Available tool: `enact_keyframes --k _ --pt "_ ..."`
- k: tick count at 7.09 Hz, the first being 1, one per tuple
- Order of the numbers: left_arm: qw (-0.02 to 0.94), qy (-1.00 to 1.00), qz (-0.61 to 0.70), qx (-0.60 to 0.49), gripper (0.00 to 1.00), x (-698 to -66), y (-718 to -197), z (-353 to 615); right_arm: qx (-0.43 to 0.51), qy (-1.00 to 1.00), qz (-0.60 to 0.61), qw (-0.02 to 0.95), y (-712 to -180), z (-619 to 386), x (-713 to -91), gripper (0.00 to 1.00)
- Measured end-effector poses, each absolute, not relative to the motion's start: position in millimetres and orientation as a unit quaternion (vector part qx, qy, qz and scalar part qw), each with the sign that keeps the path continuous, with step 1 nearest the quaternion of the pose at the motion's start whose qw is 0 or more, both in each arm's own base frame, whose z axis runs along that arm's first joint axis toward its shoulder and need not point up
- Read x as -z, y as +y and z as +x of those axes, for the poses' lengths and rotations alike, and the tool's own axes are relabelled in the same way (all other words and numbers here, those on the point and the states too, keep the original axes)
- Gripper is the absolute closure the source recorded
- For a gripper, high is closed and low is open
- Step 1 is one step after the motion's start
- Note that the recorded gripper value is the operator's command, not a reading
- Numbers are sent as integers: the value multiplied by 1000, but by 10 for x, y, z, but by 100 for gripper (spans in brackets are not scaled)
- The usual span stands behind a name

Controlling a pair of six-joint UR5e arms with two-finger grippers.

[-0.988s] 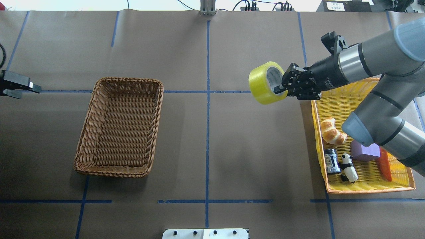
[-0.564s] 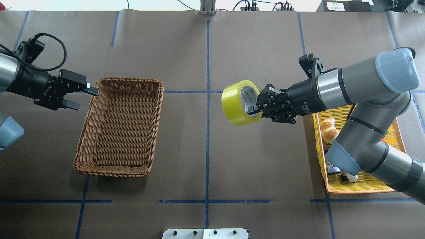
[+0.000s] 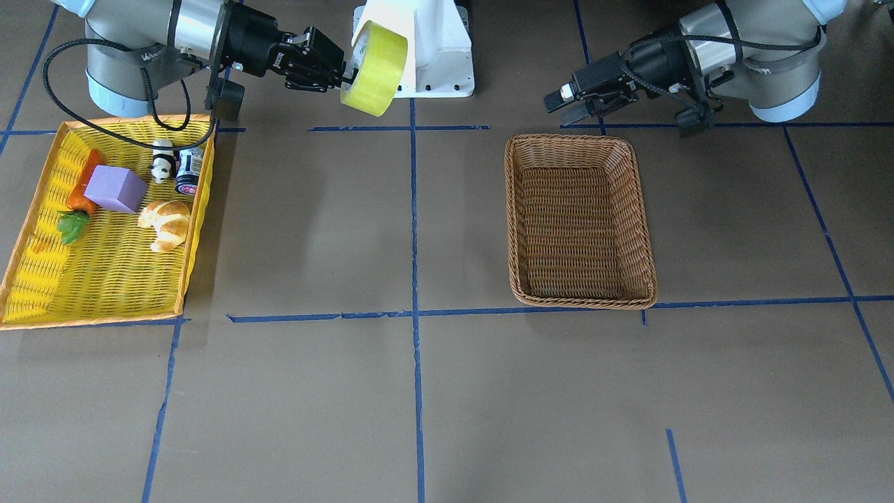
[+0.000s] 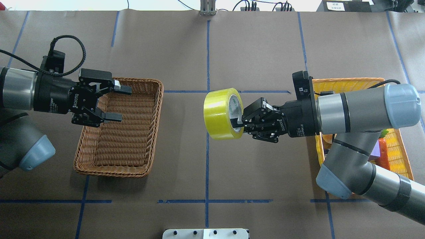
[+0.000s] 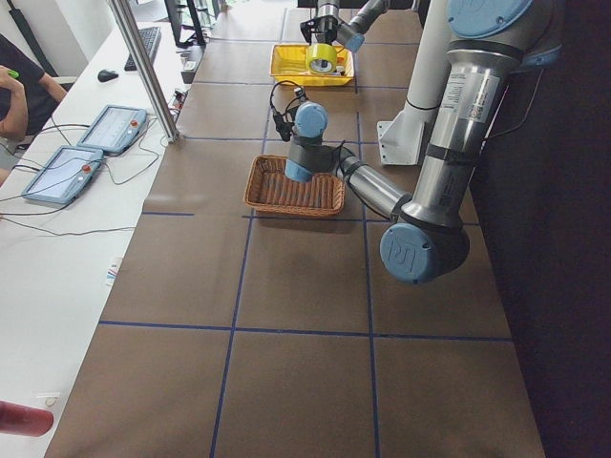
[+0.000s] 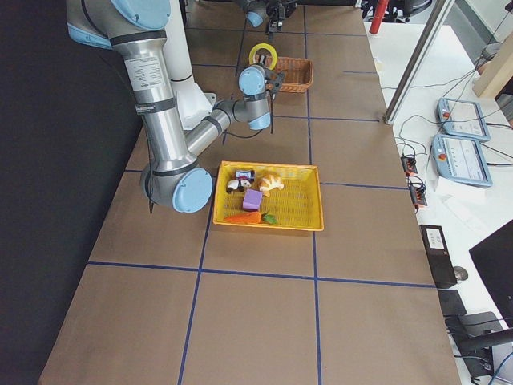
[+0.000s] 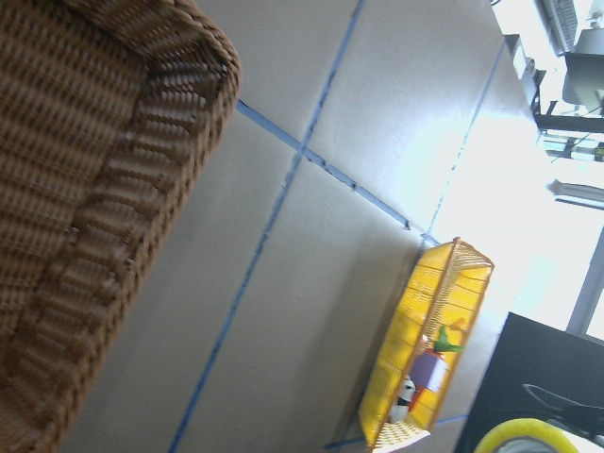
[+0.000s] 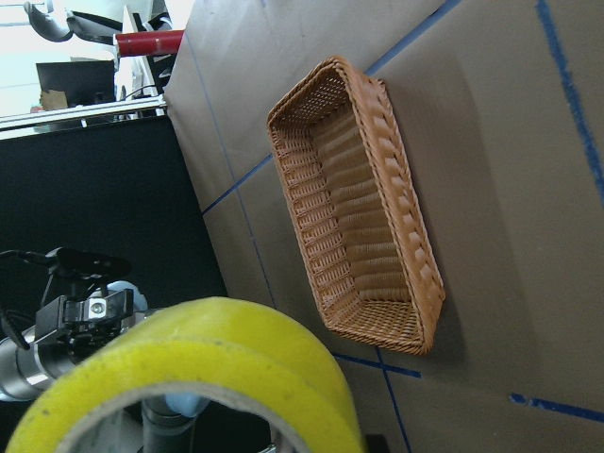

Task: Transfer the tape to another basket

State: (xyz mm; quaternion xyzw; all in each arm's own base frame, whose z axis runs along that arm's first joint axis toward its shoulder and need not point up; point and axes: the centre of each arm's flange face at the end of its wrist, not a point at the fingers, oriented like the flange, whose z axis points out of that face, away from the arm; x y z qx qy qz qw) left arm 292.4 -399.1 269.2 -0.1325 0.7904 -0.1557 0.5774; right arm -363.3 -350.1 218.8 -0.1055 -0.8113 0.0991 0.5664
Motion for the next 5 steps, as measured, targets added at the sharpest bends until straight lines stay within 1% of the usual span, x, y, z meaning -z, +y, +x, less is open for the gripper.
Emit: enact_keyframes --k 4,5 --pt "394 872 -231 175 0 -2041 -3442 2994 -51 -863 -117 489 -3002 -3792 -2147 98" --pt "358 880 -255 182 0 -1963 -3304 3056 -42 -868 -123 478 -2896 -3825 -2146 98"
